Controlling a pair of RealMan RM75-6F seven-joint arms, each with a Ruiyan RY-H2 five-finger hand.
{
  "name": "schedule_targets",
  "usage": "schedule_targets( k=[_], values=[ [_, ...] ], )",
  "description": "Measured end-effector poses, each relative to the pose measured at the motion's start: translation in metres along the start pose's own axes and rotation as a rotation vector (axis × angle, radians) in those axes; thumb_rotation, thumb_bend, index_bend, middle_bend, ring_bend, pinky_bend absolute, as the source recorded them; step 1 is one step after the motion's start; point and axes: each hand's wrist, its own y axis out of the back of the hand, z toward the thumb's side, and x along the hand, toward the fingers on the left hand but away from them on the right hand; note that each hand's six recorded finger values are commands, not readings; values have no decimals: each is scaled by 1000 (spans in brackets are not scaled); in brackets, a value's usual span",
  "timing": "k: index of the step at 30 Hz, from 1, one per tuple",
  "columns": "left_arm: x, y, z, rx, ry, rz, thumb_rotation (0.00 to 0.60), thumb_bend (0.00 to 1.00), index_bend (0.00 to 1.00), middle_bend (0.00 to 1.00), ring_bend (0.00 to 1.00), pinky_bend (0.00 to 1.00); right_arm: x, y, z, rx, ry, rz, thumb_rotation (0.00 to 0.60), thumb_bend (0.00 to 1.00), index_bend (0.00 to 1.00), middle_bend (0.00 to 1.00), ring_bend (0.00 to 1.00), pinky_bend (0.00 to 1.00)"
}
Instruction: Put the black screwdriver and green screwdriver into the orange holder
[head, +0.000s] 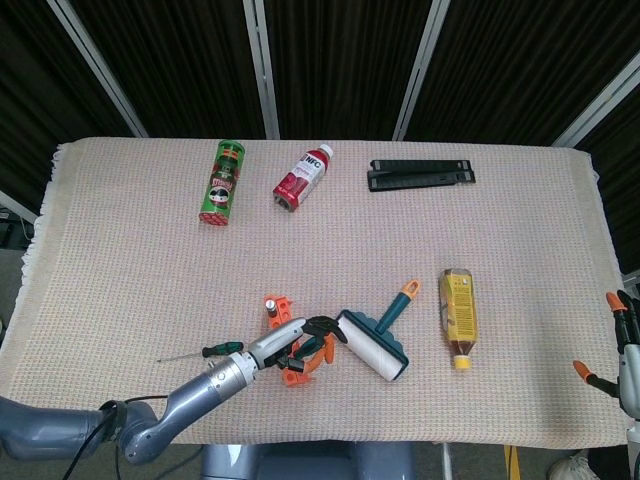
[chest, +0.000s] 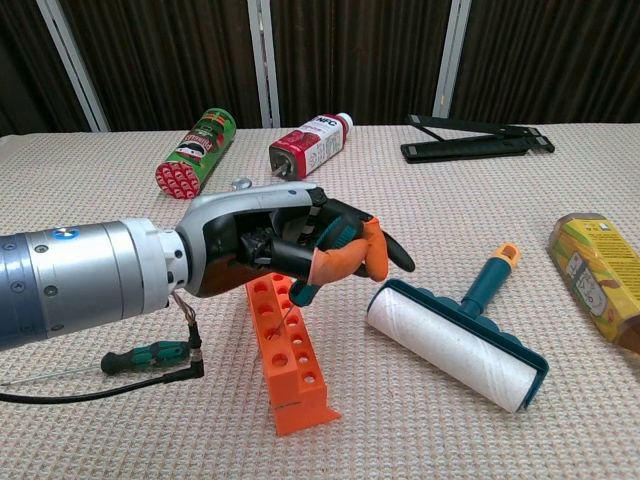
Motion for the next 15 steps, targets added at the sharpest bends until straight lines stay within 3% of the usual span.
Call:
schedule_targets(
  k=[15],
  values=[
    [-16, 3, 6, -60, -84, -56, 533, 913, 534, 267, 103, 141, -1, -1, 2, -1, 7, -2, 600, 0, 37, 32, 0, 0]
  ],
)
